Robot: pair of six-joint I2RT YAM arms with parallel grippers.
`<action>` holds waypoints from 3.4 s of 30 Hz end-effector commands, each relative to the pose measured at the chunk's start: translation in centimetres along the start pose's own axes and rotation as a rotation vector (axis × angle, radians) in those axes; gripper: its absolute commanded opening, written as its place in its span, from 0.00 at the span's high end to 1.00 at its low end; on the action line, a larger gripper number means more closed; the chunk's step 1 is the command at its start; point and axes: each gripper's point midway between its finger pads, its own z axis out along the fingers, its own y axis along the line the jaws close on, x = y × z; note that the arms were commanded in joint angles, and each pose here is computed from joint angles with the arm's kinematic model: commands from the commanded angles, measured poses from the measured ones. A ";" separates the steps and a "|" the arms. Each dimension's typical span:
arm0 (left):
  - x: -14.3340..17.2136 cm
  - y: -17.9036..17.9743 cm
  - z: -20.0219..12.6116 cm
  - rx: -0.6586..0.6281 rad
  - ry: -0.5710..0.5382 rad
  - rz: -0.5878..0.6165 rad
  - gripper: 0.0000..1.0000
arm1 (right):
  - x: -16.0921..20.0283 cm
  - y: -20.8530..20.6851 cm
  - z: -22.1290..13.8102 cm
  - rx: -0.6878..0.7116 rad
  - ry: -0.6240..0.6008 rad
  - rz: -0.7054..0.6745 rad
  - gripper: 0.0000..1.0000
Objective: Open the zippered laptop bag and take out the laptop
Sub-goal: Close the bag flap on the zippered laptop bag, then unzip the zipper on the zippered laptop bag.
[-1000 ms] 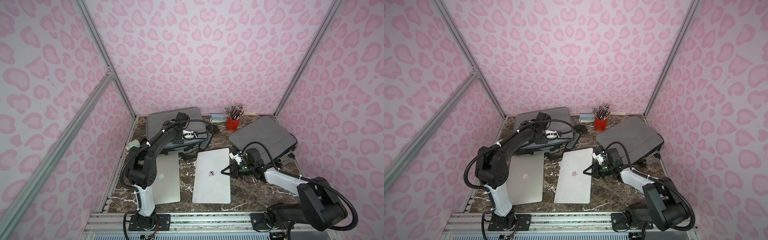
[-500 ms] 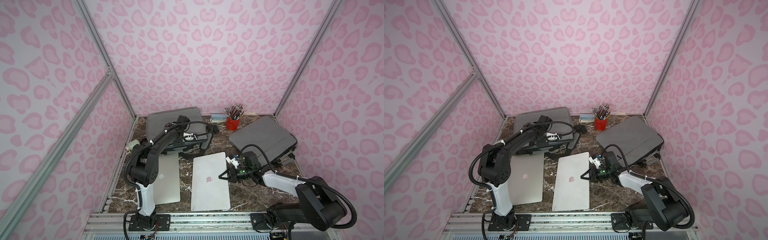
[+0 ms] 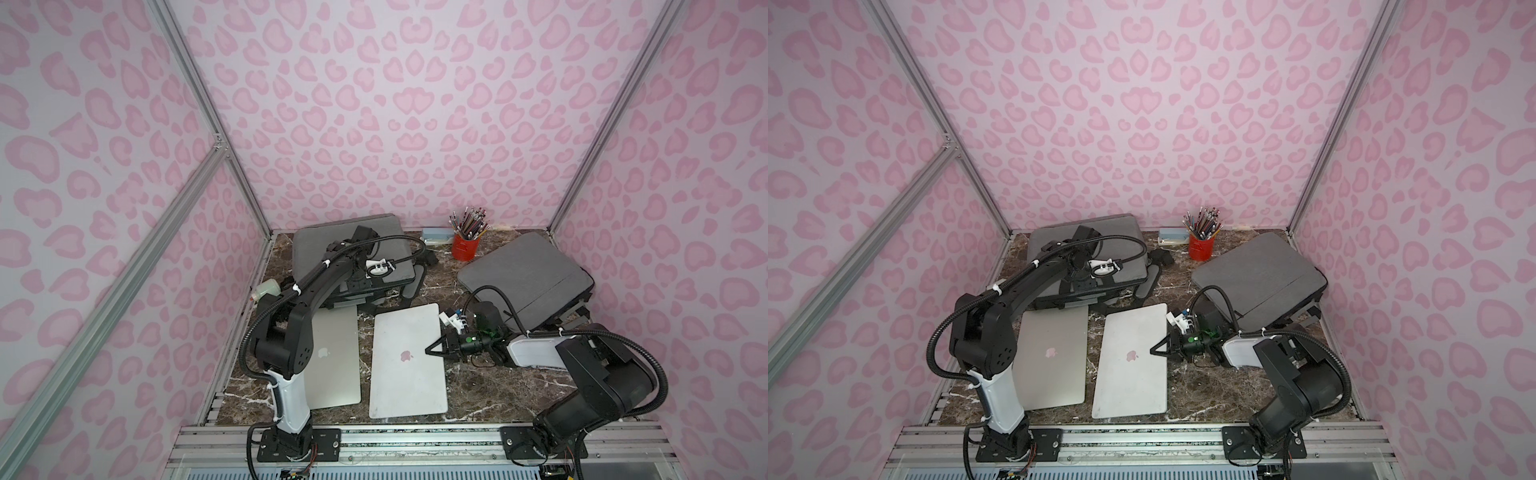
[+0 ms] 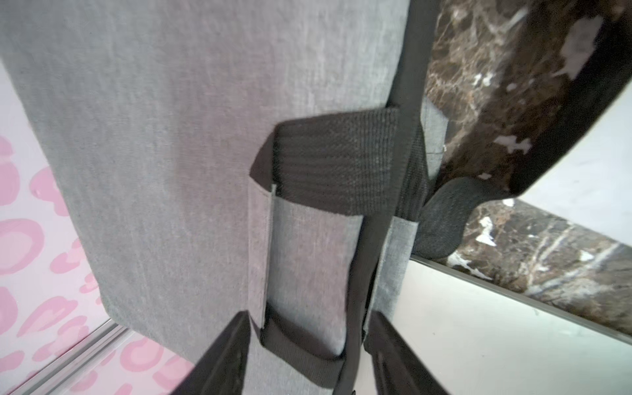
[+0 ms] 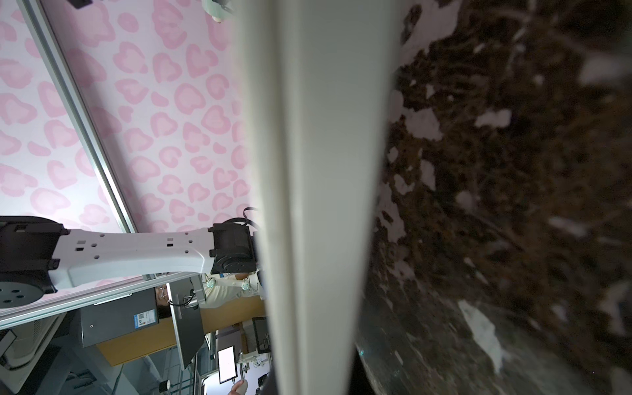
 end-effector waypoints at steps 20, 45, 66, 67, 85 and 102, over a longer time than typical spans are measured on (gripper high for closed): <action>-3.9 -4.6 -9.2 0.262 -0.371 -0.541 0.23 | -3.0 -1.2 3.1 -0.052 0.046 -0.067 0.72; -2.6 -12.9 -5.6 0.552 -0.281 -1.029 0.24 | -2.1 -7.9 -1.4 0.403 -0.091 -0.065 0.54; -15.6 -13.9 -8.2 0.600 -0.487 -1.257 0.24 | -11.8 -0.8 -24.3 0.968 -0.832 -0.278 0.23; -16.9 -14.0 -8.2 0.616 -0.495 -1.261 0.23 | -11.9 -0.9 -25.4 0.989 -0.850 -0.255 0.23; -28.5 -18.9 -5.8 0.918 -0.519 -1.292 0.24 | -8.2 -10.8 -34.4 0.998 -1.009 0.281 0.06; -29.0 -20.4 -5.8 1.004 -0.509 -1.261 0.26 | -10.2 -16.3 -30.7 0.846 -0.891 0.427 0.30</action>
